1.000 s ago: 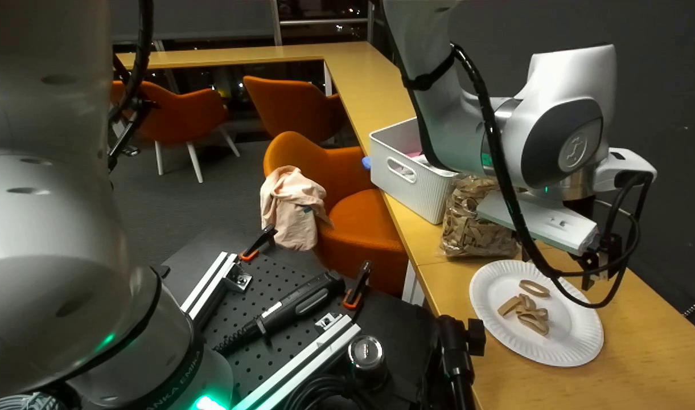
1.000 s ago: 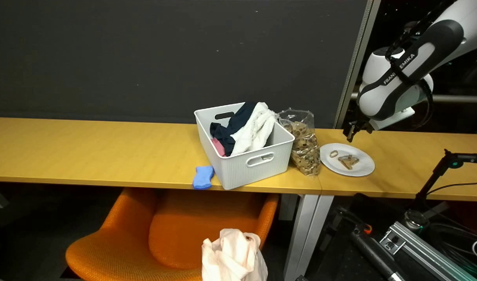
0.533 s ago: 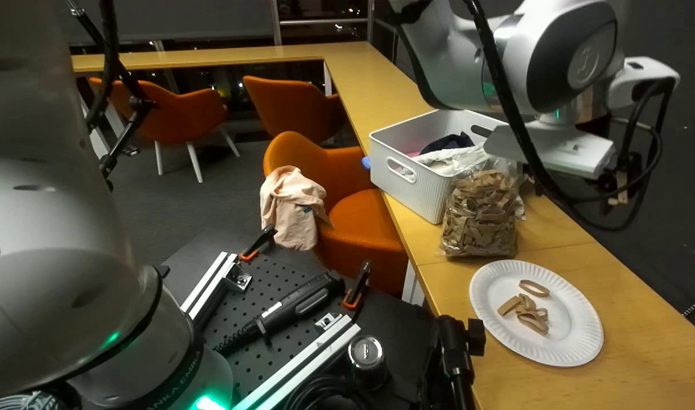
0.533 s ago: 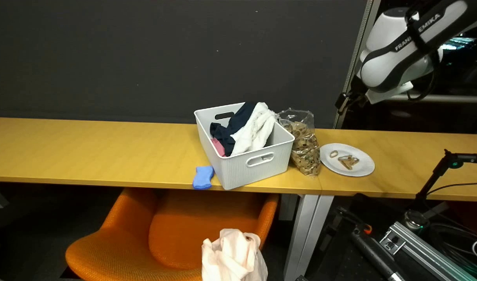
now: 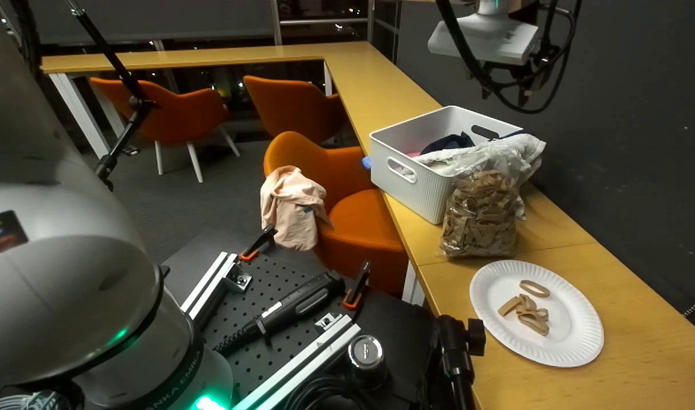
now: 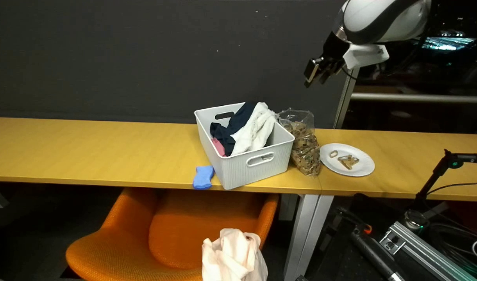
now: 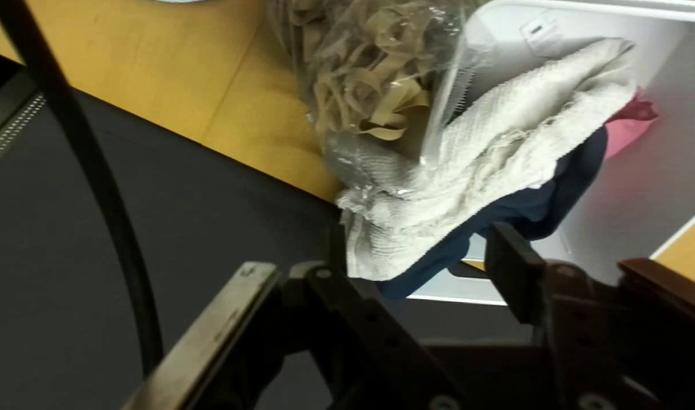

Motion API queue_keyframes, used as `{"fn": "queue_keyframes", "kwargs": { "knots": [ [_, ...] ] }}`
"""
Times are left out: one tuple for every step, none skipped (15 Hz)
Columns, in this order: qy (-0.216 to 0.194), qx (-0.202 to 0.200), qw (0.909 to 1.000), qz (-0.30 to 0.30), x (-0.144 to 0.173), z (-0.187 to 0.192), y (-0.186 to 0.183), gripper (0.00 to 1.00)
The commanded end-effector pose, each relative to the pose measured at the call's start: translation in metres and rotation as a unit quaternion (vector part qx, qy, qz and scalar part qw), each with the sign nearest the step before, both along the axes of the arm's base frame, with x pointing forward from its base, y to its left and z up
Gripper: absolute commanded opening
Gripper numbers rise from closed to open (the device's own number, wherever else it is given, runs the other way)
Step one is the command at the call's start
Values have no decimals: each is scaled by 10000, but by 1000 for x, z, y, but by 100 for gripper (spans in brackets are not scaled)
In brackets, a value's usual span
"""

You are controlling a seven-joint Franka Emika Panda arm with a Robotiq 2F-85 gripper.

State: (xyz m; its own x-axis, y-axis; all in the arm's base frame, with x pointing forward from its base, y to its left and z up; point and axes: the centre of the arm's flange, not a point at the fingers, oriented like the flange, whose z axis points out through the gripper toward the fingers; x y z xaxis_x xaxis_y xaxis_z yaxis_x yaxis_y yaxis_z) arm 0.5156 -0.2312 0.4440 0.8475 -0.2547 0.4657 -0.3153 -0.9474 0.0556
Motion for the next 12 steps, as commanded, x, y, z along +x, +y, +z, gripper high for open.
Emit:
{"fn": "queue_keyframes", "kwargs": {
  "knots": [
    [173, 197, 9994, 230, 37, -8, 3, 36],
    [242, 176, 9993, 220, 45, -12, 4, 29],
    [328, 141, 9991, 212, 56, -17, 2, 20],
    [400, 139, 9988, 233, 65, -23, 0, 13],
    [504, 102, 9985, 211, 75, -26, -3, 5],
    [595, 88, 9980, 174, 83, -31, -5, 1],
    [760, 85, 9969, 171, 89, -36, -7, 0],
    [891, 81, 9958, 177, 93, -42, -8, 0],
    [1026, 56, 9945, 177, 96, -50, -9, 0],
    [1130, 38, 9934, 182, 97, -55, -11, 0],
    [1256, 1, 9919, 161, 96, -60, -14, 0],
    [1377, -36, 9904, 147, 94, -65, -16, 0]
  ]
}}
